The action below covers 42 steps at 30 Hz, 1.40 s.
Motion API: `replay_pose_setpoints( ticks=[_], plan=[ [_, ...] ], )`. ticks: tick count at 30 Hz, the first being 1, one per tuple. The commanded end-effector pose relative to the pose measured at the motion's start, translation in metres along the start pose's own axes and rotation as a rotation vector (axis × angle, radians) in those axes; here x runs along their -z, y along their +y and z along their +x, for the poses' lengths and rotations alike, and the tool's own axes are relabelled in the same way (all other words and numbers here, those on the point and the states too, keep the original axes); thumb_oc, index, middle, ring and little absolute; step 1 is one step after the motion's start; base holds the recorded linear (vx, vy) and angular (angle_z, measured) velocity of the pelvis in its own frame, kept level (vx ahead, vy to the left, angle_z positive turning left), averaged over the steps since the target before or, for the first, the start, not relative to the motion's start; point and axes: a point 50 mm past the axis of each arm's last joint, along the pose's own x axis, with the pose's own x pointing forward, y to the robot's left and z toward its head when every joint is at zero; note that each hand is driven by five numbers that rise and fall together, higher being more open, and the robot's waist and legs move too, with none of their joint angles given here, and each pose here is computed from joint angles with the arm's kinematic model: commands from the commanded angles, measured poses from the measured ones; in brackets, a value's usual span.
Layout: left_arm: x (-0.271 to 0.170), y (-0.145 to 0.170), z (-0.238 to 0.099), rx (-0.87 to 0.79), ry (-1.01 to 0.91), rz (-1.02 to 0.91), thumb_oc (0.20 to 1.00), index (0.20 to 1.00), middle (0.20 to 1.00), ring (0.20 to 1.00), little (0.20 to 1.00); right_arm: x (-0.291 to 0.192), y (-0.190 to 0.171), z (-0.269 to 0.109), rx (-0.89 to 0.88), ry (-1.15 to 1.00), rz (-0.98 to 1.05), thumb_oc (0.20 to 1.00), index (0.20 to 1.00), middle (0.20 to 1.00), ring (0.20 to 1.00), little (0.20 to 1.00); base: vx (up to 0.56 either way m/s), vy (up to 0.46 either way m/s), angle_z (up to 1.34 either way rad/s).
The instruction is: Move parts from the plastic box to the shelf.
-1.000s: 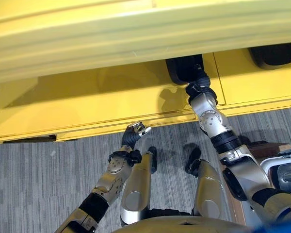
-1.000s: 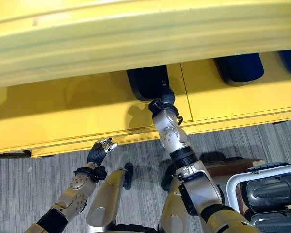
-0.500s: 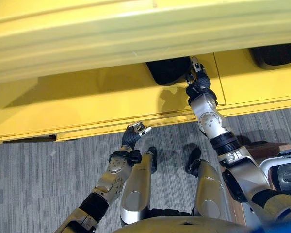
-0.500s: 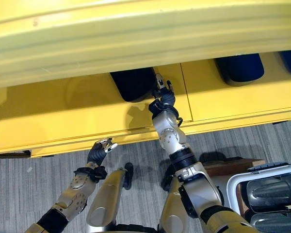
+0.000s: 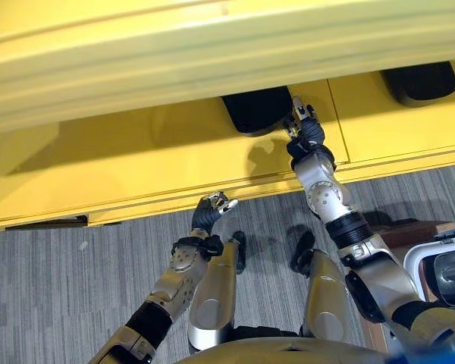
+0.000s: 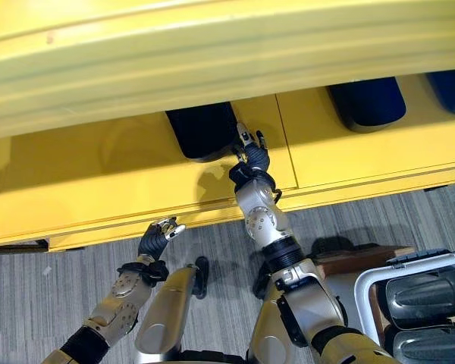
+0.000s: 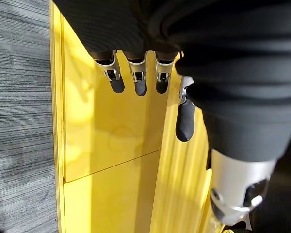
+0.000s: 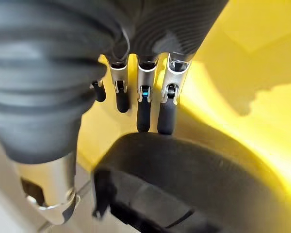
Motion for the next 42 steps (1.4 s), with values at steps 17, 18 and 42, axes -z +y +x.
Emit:
replay_pose_setpoints(
  ticks=[17, 18, 42],
  plan=[
    [-0.027, -0.014, -0.006, 0.107, -0.129, -0.025, 1.000, 1.000, 1.000, 1.000, 1.000, 0.020, -0.062, -0.007, 0.151, -0.003, -0.331, 1.000, 1.000, 1.000, 1.000, 1.000, 0.00, 0.000, 0.00],
    [-0.027, -0.013, -0.006, 0.107, -0.128, -0.024, 1.000, 1.000, 1.000, 1.000, 1.000, 0.019, -0.063, -0.006, 0.156, -0.008, -0.338, 1.000, 1.000, 1.000, 1.000, 1.000, 0.00, 0.000, 0.00],
    [-0.025, -0.008, -0.006, 0.145, -0.107, -0.008, 1.000, 1.000, 1.000, 1.000, 1.000, -0.053, -0.051, 0.017, 0.186, -0.454, -0.871, 1.000, 1.000, 1.000, 1.000, 1.000, 0.00, -0.001, 0.00]
  ],
)
